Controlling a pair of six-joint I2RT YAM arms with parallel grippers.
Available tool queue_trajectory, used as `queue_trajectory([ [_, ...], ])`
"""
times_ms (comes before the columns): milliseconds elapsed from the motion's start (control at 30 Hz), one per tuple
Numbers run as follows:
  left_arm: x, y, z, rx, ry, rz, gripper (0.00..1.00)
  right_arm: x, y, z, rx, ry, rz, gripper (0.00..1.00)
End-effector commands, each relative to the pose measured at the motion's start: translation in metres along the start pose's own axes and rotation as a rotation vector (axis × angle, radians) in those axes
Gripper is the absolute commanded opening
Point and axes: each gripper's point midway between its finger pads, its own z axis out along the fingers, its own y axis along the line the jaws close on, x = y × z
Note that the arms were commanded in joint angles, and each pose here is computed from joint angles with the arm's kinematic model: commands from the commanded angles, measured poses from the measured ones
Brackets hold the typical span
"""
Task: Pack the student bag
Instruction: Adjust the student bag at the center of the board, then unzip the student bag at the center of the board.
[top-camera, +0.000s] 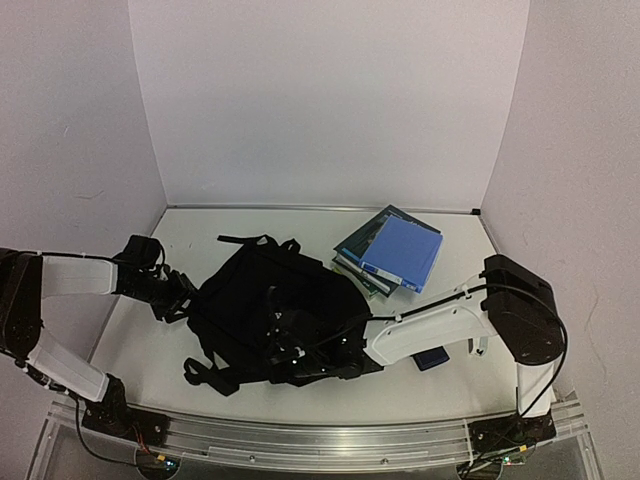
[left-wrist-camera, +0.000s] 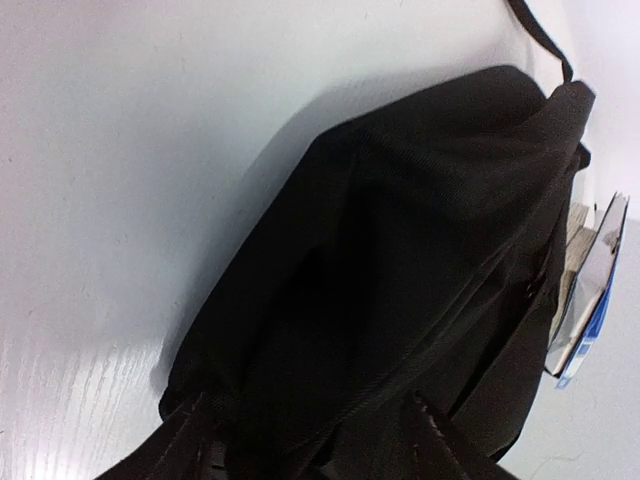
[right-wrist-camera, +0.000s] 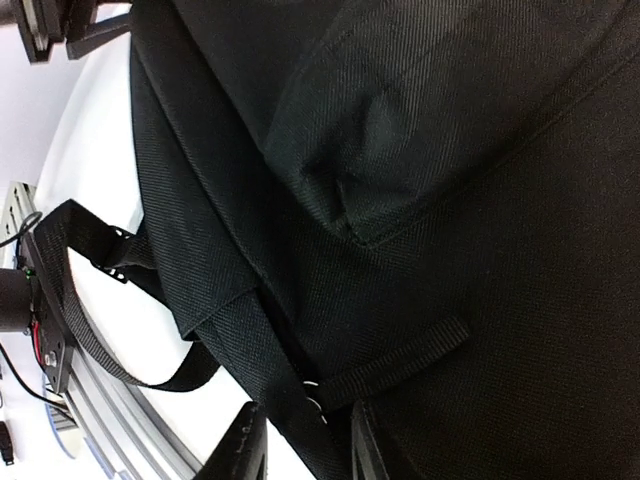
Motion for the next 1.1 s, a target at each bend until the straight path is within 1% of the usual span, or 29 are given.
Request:
queue_trajectory([
  [0,-0.014,-0.004,-0.024,-0.063,-0.082,0.066,0.80,-0.038,0.012,-0.040,-0.020,-0.148,0.068,0.36],
  [100,0.002,0.001,-0.034,-0.070,-0.054,0.059,0.86,-0.043,-0.001,-0.047,-0.021,-0.151,0.129,0.40],
  [233,0.043,-0.003,-0.039,-0.007,0.015,0.042,0.88,-0.050,-0.005,-0.049,-0.083,-0.148,0.188,0.47],
  [333,0.070,-0.012,-0.044,0.042,0.044,0.050,0.88,-0.049,-0.003,-0.044,-0.161,-0.109,0.234,0.47],
  [467,0.095,-0.028,-0.043,0.147,0.123,0.034,0.86,-0.041,0.006,-0.033,-0.253,-0.052,0.280,0.46],
  [533,0.106,-0.030,-0.037,0.169,0.163,0.032,0.84,-0.035,0.005,-0.025,-0.279,-0.022,0.332,0.45],
  [633,0.123,-0.029,-0.026,0.152,0.221,0.043,0.82,-0.028,0.001,-0.017,-0.302,0.001,0.411,0.44],
  [767,0.147,-0.026,-0.008,0.124,0.300,0.063,0.79,-0.022,-0.006,-0.009,-0.285,0.014,0.491,0.44],
  [833,0.154,-0.028,0.001,0.117,0.321,0.074,0.75,-0.017,-0.015,-0.006,-0.259,0.016,0.534,0.44],
  [933,0.159,-0.028,0.011,0.091,0.336,0.080,0.66,-0.009,-0.030,-0.002,-0.212,0.010,0.587,0.44],
  [1000,0.160,-0.027,0.015,0.078,0.342,0.086,0.59,-0.003,-0.041,-0.001,-0.181,0.006,0.612,0.44],
  [1067,0.162,-0.023,0.018,0.063,0.348,0.086,0.50,0.001,-0.049,0.003,-0.152,0.003,0.632,0.44],
])
